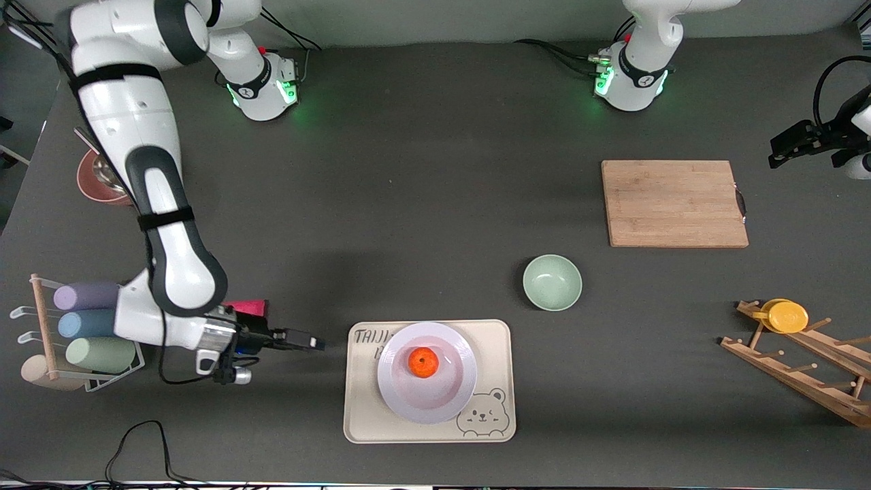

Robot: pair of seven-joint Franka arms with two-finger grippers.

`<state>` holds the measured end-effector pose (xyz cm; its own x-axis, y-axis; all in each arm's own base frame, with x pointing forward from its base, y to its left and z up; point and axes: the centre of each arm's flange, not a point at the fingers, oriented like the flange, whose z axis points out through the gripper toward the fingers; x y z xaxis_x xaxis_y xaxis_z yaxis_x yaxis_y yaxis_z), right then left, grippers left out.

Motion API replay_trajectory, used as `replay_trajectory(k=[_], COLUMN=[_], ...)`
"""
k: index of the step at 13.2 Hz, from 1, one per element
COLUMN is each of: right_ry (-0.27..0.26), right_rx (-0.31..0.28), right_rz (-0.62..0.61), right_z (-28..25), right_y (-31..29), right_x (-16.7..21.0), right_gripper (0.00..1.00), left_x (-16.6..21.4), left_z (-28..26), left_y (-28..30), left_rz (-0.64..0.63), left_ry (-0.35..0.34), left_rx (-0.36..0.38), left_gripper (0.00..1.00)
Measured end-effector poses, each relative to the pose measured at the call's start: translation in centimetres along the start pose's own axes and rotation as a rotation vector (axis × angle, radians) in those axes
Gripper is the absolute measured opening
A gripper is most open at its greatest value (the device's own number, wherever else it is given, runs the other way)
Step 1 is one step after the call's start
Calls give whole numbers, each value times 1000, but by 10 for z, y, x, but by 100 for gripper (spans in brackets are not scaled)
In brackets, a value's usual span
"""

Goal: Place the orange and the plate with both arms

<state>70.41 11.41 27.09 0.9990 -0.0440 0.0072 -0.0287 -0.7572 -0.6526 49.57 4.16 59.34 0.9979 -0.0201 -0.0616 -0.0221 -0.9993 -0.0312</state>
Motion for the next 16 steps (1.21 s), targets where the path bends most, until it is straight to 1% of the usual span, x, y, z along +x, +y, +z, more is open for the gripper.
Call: replay_trajectory(k=[1, 3, 4, 6, 8, 9, 11, 13, 16], right_ry=[-38, -101, -118, -139, -143, -140, -111, -97, -61], right_rx=[-74, -210, -274, -389, -481, -517, -589, -625, -661], right_rz=[-28, -88, -111, -114, -96, -83, -43, 17, 33], right_z=[-32, -100, -131, -180, -213, -225, -250, -273, -303], right_y=[-11, -26, -33, -47, -60, -67, -77, -91, -108], right_x=[-7, -24, -32, -50, -65, -71, -81, -96, -114], right_gripper=[70, 92, 100, 100, 100, 100, 100, 100, 100], left_x=[0, 0, 0, 0, 1, 2, 2, 2, 2], left_z=[0, 0, 0, 0, -1, -1, -2, -3, -6], left_y=[0, 0, 0, 0, 0, 0, 1, 1, 1], left_rz=[0, -1, -1, -1, -1, -1, -2, -3, -4], left_ry=[0, 0, 0, 1, 10, 14, 18, 22, 30], left_rx=[0, 0, 0, 0, 0, 0, -7, -9, -9], left_gripper=[100, 100, 100, 100, 100, 100, 100, 100, 100])
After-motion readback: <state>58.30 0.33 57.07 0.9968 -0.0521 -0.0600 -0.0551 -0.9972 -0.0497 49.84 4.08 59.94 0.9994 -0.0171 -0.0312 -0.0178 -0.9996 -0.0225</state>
